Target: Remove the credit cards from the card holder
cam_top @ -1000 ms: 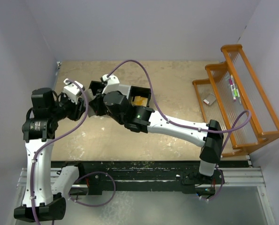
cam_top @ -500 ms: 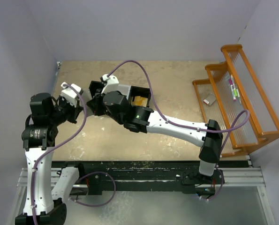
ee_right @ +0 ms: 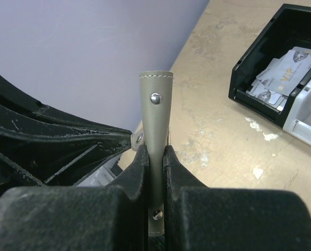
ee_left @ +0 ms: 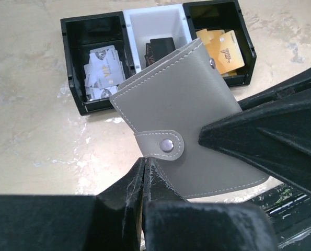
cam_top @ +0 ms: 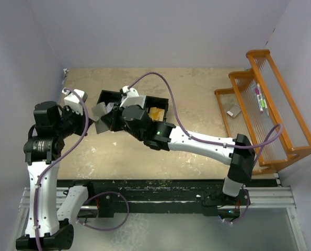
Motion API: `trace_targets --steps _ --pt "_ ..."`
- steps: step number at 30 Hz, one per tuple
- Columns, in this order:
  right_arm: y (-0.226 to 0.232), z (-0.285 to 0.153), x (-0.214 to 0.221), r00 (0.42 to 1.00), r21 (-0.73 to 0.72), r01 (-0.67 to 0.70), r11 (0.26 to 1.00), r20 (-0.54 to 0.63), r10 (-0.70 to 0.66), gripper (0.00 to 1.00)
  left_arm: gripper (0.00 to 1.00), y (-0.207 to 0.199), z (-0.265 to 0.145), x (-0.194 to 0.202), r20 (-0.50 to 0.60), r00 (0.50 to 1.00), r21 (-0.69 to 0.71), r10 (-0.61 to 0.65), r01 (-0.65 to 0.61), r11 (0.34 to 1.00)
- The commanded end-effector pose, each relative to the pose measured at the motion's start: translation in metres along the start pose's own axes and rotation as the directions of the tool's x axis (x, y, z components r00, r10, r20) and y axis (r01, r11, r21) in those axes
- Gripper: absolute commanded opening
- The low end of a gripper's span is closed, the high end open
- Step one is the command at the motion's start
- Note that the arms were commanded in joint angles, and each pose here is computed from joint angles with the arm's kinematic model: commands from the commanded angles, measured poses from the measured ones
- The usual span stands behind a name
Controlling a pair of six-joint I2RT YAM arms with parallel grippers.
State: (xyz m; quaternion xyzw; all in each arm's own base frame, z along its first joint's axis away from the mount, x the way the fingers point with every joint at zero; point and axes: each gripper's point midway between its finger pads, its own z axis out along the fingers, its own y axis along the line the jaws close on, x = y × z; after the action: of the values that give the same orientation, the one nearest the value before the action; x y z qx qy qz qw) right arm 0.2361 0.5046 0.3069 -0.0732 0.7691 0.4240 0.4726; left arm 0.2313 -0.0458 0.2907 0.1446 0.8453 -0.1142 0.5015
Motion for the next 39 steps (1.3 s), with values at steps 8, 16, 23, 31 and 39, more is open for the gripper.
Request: trace_targets --steps 8,16,23,31,39 --pt "0.045 -0.037 -0.020 0.997 -0.207 -0.075 0.975 -0.001 0.076 0.00 0.00 0.003 -0.011 -0.048 0.157 0.977 -0.043 -0.144 0.152 0.987" --pt "0.021 -0.034 -0.026 0.999 -0.069 -0.040 0.997 0.014 0.041 0.00 0.48 -0.042 -0.027 -0.053 0.173 0.984 0.196 0.051 -0.085 0.977" --pt "0.019 -0.024 -0.042 0.998 -0.004 0.004 1.000 0.063 -0.004 0.00 0.62 -0.050 -0.020 -0.012 0.075 0.986 0.283 0.149 -0.164 0.945" --pt "0.029 -0.019 -0.049 0.997 -0.023 -0.001 1.000 0.080 0.003 0.00 0.45 -0.043 -0.009 -0.005 0.066 0.983 0.272 0.169 -0.180 0.945" --pt "0.037 -0.014 -0.033 0.999 -0.066 0.010 0.998 0.039 -0.007 0.00 0.34 -0.022 -0.002 -0.017 0.101 0.978 0.150 0.183 -0.197 0.969"
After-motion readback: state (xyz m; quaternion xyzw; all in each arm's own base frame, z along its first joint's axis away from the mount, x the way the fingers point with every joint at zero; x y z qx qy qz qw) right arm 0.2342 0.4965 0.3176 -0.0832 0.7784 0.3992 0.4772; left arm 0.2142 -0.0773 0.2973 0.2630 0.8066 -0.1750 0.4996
